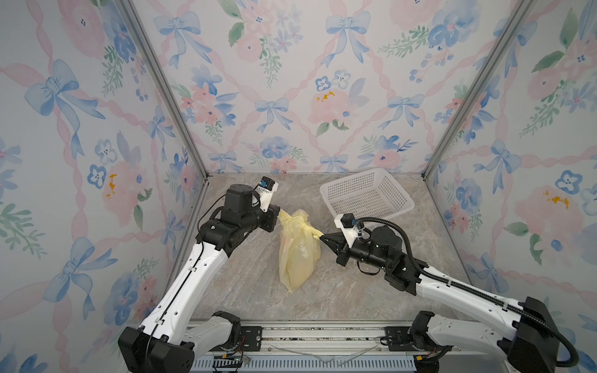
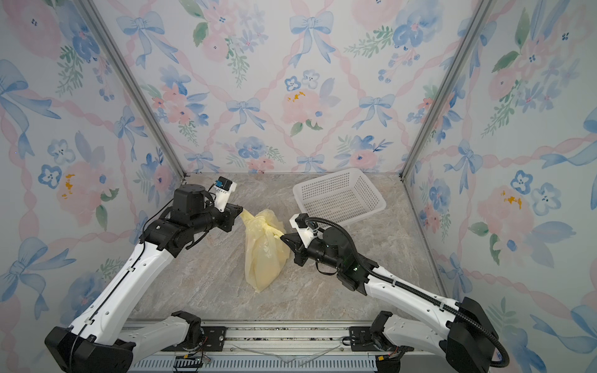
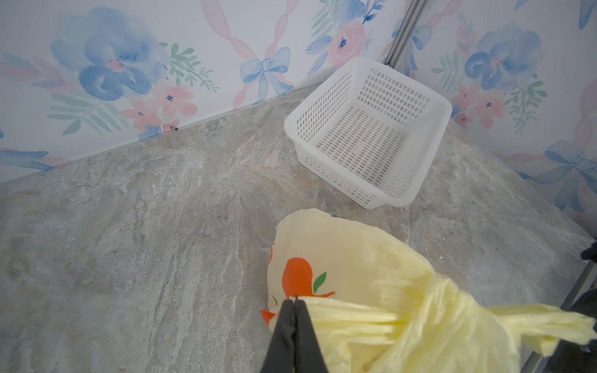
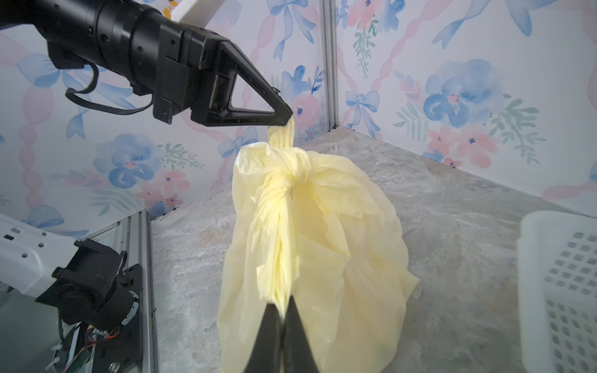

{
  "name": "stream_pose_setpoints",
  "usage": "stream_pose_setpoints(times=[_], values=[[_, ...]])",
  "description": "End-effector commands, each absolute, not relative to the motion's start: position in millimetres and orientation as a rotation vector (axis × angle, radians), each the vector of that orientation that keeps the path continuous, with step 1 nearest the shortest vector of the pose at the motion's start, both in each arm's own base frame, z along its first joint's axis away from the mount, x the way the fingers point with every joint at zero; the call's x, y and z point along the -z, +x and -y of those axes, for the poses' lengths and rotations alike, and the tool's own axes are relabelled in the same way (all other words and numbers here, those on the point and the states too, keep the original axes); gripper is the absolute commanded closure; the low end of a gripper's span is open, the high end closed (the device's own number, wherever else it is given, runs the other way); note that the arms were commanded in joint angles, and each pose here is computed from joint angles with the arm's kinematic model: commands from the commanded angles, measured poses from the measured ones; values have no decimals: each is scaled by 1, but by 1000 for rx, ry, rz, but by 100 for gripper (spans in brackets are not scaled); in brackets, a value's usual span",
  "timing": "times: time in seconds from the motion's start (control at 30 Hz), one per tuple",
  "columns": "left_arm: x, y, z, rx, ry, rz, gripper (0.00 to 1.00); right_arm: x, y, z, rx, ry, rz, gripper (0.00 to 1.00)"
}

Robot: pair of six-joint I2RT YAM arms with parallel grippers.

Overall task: Place the pears into plastic bags & tie knots
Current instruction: Tie the plastic bag at the center of the board.

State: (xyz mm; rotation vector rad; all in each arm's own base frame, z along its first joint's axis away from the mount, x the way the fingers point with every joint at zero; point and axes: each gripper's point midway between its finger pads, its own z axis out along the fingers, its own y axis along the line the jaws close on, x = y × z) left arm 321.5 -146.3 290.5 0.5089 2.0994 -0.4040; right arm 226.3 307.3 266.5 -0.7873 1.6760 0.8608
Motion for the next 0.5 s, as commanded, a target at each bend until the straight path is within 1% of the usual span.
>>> stream_pose_setpoints(times=[0.0, 0.07, 0.17, 0.23, 0.3, 0.4, 0.47], values=[[-273, 343, 103, 145, 384, -2161, 100, -228, 228, -270, -670, -744, -1878, 100], [-251, 348, 83, 83, 280, -2229, 100, -212, 234, -245, -579, -626, -1968, 100], [-216, 352, 46, 7, 59, -2330, 100, -180, 247, -188, -432, -273, -2127, 100], [-193, 350, 22, -32, -83, -2371, 100, -160, 245, -161, -413, -95, -2184, 100], [-169, 346, 3, -40, -199, -2414, 100, -141, 241, -125, -313, 116, -2244, 100], [-139, 340, -16, -41, -299, -2467, 100, -129, 237, -99, -207, 239, -2283, 100], [-133, 340, -17, -8, -321, -2472, 100, -133, 239, -100, -205, 238, -2278, 100]])
